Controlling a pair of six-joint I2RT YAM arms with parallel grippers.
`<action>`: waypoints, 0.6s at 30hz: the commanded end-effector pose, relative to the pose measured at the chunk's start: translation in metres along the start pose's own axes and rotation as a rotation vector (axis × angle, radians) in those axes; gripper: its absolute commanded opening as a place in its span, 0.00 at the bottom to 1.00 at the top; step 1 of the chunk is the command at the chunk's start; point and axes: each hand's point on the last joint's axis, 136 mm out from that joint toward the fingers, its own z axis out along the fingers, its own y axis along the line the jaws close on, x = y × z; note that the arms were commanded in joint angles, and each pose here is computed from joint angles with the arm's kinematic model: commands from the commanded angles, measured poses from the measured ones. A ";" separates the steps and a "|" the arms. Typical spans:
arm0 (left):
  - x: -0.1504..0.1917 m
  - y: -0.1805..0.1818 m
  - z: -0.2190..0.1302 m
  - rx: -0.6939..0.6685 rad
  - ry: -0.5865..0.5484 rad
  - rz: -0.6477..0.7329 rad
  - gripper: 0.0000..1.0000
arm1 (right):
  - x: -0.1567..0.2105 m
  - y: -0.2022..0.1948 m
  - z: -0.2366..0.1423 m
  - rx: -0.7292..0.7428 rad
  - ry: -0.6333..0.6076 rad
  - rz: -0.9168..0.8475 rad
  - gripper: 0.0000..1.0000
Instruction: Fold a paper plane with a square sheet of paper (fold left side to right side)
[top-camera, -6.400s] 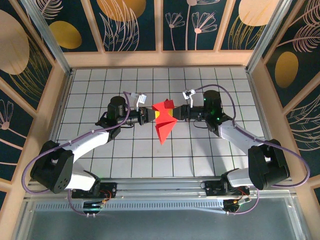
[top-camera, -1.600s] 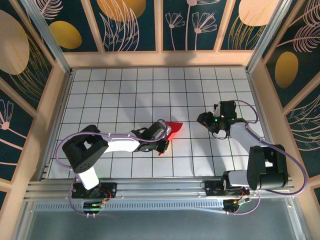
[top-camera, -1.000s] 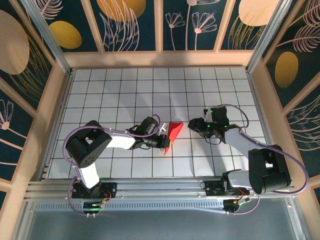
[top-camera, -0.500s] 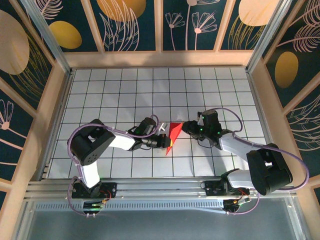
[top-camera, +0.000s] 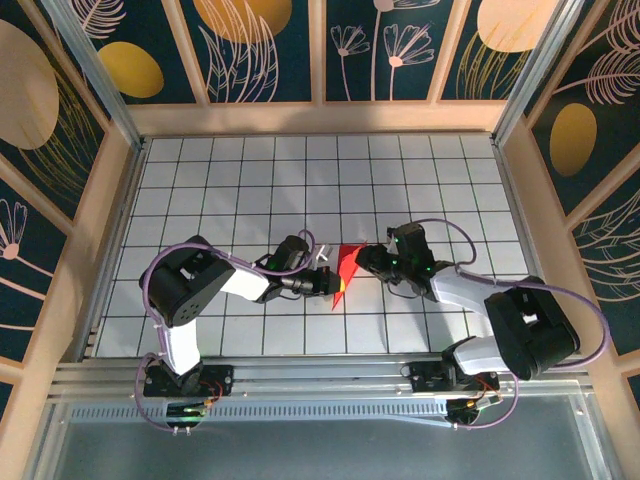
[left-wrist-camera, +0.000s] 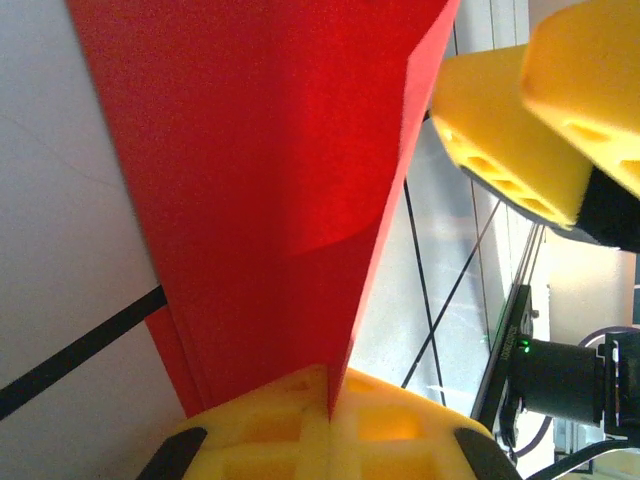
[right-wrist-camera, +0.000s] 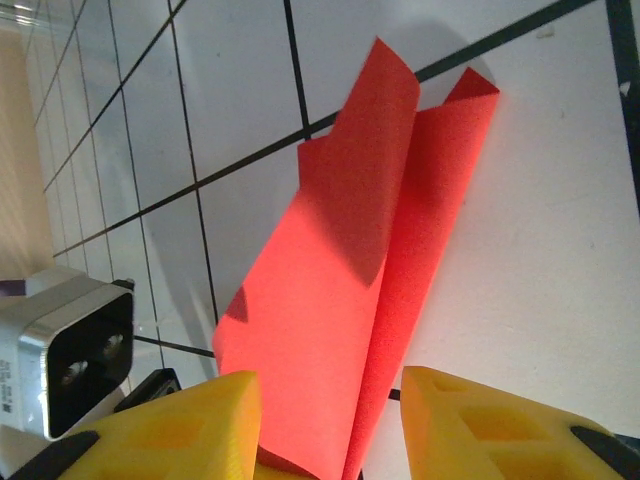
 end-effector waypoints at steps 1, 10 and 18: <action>0.001 0.001 0.001 0.028 0.006 -0.003 0.00 | -0.007 0.007 0.005 -0.007 -0.029 -0.005 0.42; 0.000 0.005 0.002 0.022 0.007 -0.019 0.00 | -0.006 0.011 0.016 -0.005 -0.018 -0.018 0.41; 0.000 0.005 0.000 0.030 -0.002 -0.027 0.00 | -0.004 0.011 0.024 0.009 -0.006 -0.027 0.40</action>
